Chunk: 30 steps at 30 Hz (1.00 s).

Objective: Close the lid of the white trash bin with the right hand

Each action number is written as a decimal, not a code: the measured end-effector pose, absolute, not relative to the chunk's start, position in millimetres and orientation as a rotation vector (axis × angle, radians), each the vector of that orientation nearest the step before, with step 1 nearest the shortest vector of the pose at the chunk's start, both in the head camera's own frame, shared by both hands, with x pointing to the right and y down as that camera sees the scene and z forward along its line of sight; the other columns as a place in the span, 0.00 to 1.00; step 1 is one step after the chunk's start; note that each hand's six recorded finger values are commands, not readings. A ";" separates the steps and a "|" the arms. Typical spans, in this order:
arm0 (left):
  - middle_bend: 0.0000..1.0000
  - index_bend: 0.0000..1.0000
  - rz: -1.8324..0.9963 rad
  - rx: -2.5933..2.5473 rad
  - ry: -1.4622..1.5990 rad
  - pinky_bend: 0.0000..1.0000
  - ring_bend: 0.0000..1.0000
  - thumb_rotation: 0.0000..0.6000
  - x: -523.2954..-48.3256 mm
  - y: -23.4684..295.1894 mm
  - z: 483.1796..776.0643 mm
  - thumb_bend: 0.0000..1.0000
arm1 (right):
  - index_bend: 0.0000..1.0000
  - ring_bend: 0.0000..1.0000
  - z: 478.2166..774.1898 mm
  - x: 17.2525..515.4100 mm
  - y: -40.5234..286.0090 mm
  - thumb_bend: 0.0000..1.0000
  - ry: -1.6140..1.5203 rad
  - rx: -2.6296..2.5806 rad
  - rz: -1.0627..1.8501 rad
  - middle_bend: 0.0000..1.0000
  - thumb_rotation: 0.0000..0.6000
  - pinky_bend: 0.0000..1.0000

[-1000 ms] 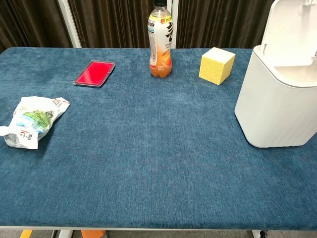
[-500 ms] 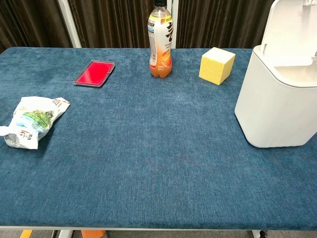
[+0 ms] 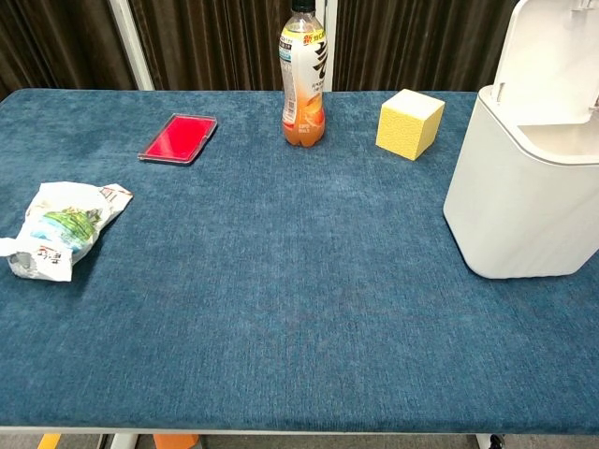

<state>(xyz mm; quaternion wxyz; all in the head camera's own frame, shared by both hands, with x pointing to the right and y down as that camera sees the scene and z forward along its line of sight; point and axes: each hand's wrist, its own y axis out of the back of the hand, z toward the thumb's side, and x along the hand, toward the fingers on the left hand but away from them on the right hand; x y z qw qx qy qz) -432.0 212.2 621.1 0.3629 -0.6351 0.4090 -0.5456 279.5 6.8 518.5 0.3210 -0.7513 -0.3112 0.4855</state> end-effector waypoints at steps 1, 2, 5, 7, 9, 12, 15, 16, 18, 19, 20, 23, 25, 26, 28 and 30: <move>0.10 0.10 -1.404 -1.634 1.054 0.13 0.04 1.00 -432.2 212.0 620.9 0.08 | 0.10 0.09 521.4 275.4 6.6 1.00 -0.813 -1.997 1.287 0.21 0.82 0.07; 0.10 0.10 -1.403 -1.633 1.055 0.13 0.04 1.00 -432.4 211.8 620.5 0.08 | 0.12 0.11 523.5 272.8 6.8 1.00 -0.809 -2.015 1.296 0.23 0.82 0.09; 0.10 0.10 -1.403 -1.631 1.057 0.13 0.04 1.00 -432.9 211.4 620.0 0.08 | 0.17 0.17 529.0 266.2 7.4 1.00 -0.791 -2.054 1.323 0.27 0.82 0.19; 0.10 0.10 -1.403 -1.631 1.055 0.13 0.04 1.00 -433.0 211.4 619.9 0.08 | 0.18 0.18 532.5 266.4 8.7 1.00 -0.786 -2.065 1.344 0.28 0.82 0.23; 0.10 0.10 -1.403 -1.630 1.054 0.13 0.04 1.00 -432.8 211.4 619.9 0.08 | 0.18 0.18 535.3 267.2 10.1 1.00 -0.787 -2.078 1.361 0.28 0.82 0.24; 0.10 0.10 -1.401 -1.629 1.053 0.13 0.04 1.00 -432.3 210.9 619.7 0.08 | 0.20 0.21 538.4 267.6 13.0 1.00 -0.789 -2.107 1.379 0.30 0.83 0.27; 0.10 0.10 -1.400 -1.629 1.051 0.13 0.04 1.00 -431.8 210.6 619.4 0.08 | 0.25 0.27 539.3 268.4 15.8 1.00 -0.791 -2.137 1.392 0.34 0.83 0.36; 0.10 0.10 -1.400 -1.629 1.050 0.13 0.04 1.00 -431.6 210.5 619.4 0.08 | 0.26 0.29 538.8 269.3 16.7 1.00 -0.789 -2.143 1.397 0.35 0.83 0.39; 0.10 0.10 -1.400 -1.630 1.047 0.13 0.04 1.00 -431.2 210.4 619.6 0.08 | 0.29 0.32 537.6 270.5 17.8 1.00 -0.786 -2.147 1.401 0.38 0.83 0.43; 0.10 0.10 -1.401 -1.630 1.046 0.13 0.04 1.00 -430.9 210.4 619.8 0.08 | 0.30 0.33 537.3 270.6 19.1 1.00 -0.787 -2.154 1.401 0.39 0.82 0.44; 0.10 0.10 -1.401 -1.631 1.046 0.13 0.04 1.00 -430.7 210.4 620.0 0.08 | 0.32 0.34 537.0 270.6 20.0 1.00 -0.787 -2.160 1.402 0.40 0.82 0.45; 0.10 0.10 -1.400 -1.632 1.042 0.13 0.04 1.00 -429.6 210.1 620.3 0.08 | 0.35 0.36 535.1 270.8 24.2 1.00 -0.781 -2.181 1.402 0.42 0.82 0.49; 0.10 0.10 -1.397 -1.632 1.043 0.13 0.04 1.00 -428.7 209.5 619.8 0.08 | 0.36 0.37 533.4 270.5 28.5 1.00 -0.768 -2.194 1.401 0.43 0.82 0.51; 0.10 0.10 -1.397 -1.631 1.043 0.13 0.04 1.00 -428.7 209.4 619.7 0.08 | 0.36 0.38 532.8 270.4 30.7 1.00 -0.760 -2.198 1.401 0.43 0.82 0.51; 0.10 0.10 -1.396 -1.631 1.042 0.13 0.04 1.00 -428.5 209.1 619.5 0.08 | 0.36 0.38 532.0 270.6 36.9 1.00 -0.736 -2.205 1.402 0.43 0.82 0.52; 0.10 0.10 -1.396 -1.632 1.040 0.13 0.04 1.00 -428.1 209.0 619.3 0.08 | 0.36 0.38 532.3 271.4 43.4 1.00 -0.711 -2.210 1.406 0.43 0.82 0.52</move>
